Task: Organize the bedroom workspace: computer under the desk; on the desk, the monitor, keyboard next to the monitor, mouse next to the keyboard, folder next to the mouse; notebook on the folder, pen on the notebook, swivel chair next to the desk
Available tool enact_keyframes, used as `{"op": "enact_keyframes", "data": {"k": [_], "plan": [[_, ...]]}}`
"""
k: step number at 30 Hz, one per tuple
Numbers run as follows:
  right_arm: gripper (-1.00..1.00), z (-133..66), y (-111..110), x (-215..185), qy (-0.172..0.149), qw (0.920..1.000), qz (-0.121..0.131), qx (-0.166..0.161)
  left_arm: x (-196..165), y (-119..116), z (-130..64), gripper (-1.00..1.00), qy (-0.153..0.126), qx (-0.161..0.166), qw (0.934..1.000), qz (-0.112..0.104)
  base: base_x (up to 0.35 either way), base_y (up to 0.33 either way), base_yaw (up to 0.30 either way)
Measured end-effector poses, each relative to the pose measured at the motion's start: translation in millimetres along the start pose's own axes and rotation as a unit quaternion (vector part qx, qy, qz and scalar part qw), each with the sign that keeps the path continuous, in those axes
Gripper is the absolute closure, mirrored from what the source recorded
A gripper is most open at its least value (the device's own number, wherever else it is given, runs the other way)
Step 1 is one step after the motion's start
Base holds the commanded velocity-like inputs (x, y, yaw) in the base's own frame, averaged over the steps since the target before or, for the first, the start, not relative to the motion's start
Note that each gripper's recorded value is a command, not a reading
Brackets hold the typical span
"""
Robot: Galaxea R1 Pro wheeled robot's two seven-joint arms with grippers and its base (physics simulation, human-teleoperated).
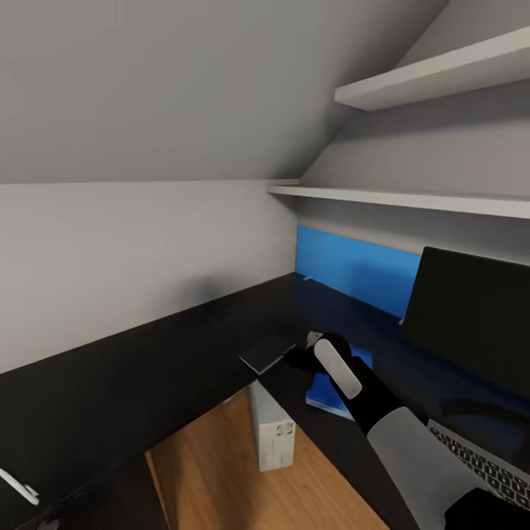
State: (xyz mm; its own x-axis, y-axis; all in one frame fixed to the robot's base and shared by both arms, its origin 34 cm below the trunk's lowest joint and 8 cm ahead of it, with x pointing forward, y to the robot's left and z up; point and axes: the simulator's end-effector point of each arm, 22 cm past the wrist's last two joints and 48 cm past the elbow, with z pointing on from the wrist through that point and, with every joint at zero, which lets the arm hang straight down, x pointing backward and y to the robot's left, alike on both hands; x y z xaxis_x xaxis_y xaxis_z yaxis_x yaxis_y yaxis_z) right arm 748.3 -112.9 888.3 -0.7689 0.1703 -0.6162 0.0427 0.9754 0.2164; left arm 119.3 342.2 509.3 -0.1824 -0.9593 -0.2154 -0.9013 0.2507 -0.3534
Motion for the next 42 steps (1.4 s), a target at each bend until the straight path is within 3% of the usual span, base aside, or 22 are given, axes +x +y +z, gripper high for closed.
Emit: {"op": "enact_keyframes", "data": {"k": [7,12,17,42], "plan": [[-1.00,0.1,0.8,0.2,0.001,1.0000,0.000,-0.001,2.8,12.7,-2.9,-1.00,-0.001,-0.013,0.9999,-0.002,0.310,-0.174,0.078],[-1.00,3.7,-2.3,4.2,0.007,1.0000,0.001,0.003,2.5,26.5,-6.1,-1.00,-0.007,-0.029,0.9993,-0.023,0.313,-0.179,0.212],[-1.00,7.3,-3.1,6.8,0.013,0.9999,0.003,0.008,2.0,29.8,-6.9,-1.00,-0.009,-0.033,0.9990,-0.030,0.324,-0.085,0.128],[-1.00,10.4,-0.7,7.8,0.014,0.9998,-0.001,0.015,1.6,30.4,-6.4,-1.00,-0.010,-0.035,0.9988,-0.033,0.119,0.014,0.008]]}}
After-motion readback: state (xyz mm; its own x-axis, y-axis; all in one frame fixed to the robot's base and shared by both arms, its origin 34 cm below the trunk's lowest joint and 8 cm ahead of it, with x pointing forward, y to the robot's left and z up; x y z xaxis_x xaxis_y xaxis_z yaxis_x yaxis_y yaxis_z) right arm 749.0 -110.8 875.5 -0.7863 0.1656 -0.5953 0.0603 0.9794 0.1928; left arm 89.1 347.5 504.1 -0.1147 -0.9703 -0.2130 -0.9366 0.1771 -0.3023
